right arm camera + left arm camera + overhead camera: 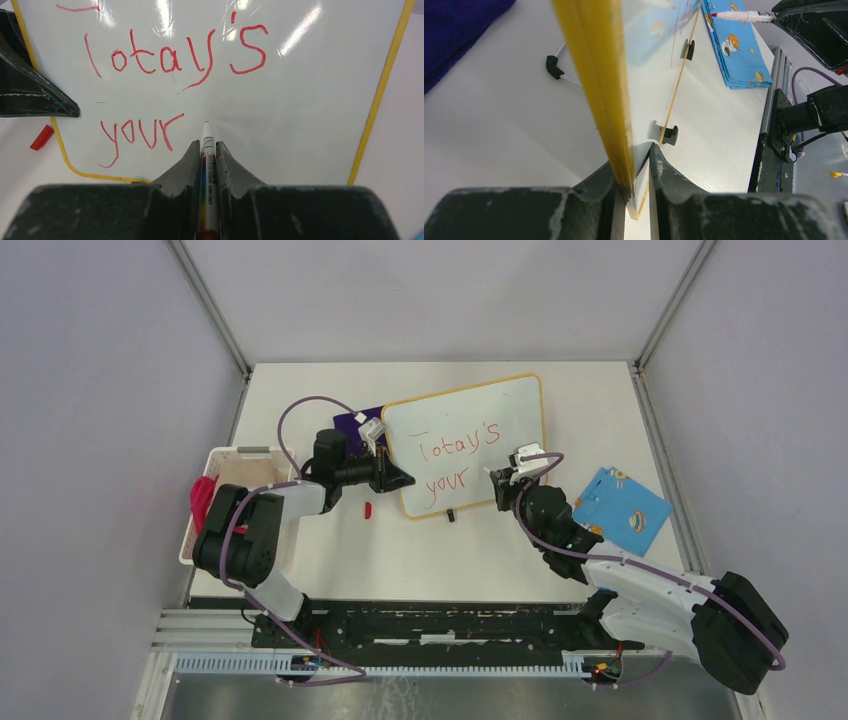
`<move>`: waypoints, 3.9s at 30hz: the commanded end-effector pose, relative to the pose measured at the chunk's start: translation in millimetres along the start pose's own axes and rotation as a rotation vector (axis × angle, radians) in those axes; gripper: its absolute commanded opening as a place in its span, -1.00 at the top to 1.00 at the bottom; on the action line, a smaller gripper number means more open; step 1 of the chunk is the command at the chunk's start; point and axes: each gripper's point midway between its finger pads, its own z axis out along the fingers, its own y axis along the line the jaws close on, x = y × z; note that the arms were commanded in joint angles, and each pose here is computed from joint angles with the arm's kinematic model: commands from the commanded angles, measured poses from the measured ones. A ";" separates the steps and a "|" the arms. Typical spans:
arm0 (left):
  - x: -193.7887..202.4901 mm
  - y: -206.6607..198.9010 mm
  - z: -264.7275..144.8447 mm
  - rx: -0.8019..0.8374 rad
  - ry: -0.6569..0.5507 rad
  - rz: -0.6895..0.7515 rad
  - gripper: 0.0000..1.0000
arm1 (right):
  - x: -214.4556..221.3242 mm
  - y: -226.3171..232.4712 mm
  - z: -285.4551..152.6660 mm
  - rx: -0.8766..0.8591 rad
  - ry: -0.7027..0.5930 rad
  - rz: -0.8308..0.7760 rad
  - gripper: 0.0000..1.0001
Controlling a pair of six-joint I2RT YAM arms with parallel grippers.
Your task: Write a sentence on the whiteboard
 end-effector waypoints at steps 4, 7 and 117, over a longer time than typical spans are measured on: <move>48.4 39.1 -0.4 -0.186 0.124 -0.024 0.96 | -13.8 7.7 -2.5 -0.031 -0.045 0.005 1.00; 48.8 39.0 -0.3 -0.185 0.126 -0.026 0.96 | -13.9 8.9 -3.6 -0.029 -0.047 -0.010 1.00; 50.6 35.3 1.8 -0.175 0.135 -0.021 0.96 | -9.0 1.5 15.9 0.033 -0.004 -0.011 1.00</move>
